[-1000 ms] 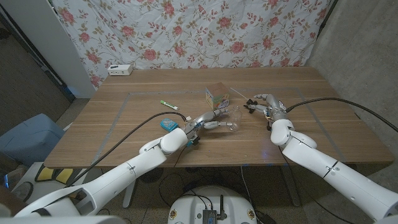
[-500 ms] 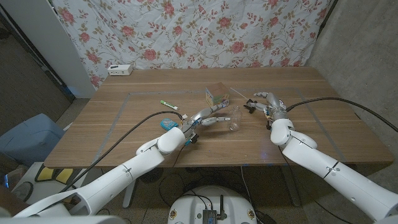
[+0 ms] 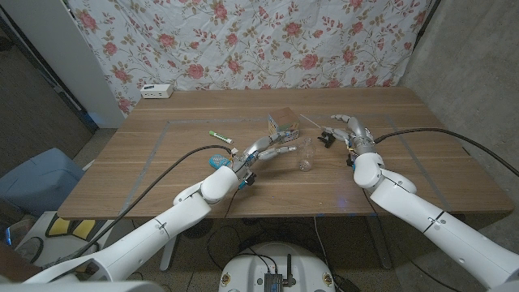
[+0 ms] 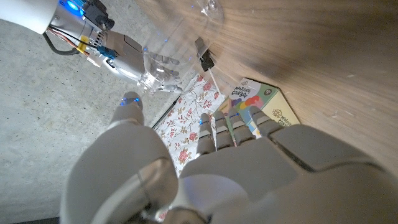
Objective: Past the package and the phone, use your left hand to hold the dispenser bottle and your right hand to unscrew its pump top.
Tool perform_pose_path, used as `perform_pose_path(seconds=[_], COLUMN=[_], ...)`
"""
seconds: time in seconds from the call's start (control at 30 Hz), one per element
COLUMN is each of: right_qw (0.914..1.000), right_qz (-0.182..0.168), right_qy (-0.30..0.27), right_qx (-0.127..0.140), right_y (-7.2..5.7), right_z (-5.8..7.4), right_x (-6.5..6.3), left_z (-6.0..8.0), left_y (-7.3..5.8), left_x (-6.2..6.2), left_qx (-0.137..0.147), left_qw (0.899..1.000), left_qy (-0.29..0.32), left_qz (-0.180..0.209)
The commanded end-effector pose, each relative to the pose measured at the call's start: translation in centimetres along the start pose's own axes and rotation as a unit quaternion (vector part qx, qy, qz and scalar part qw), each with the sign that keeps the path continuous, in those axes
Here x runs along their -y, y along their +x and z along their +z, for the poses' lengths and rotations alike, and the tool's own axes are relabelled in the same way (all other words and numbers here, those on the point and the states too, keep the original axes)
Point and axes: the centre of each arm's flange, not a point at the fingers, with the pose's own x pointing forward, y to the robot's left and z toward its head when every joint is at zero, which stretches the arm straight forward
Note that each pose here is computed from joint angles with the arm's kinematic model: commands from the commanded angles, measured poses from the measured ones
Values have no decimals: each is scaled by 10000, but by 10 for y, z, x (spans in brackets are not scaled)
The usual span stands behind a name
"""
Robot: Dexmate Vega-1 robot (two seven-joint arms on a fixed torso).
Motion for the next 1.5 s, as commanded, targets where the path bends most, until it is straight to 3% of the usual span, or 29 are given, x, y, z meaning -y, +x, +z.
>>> perform_pose_path(seconds=[0.03,0.33,0.63,0.9,1.23,1.5], right_qw=[9992,9981,9972,9957,9899,9818], right_qz=[-115,-196,-319,-254,-209,-179], right_qy=[358,550,664,866,1337,1826], right_qx=[109,198,117,194,413,484], right_y=[2,8,11,17,26,33], right_z=[3,3,4,3,1,-4], right_x=[7,11,15,18,19,19], left_z=[7,8,7,4,-4,-13], left_y=[-2,0,3,-2,-5,4], left_x=[-20,-36,-50,-58,-74,-90], left_qx=[258,400,477,453,478,511], left_qw=[9988,9979,9969,9953,9937,9921], left_qy=[-137,-185,-232,-295,-273,-319], left_qz=[386,483,589,807,976,1103])
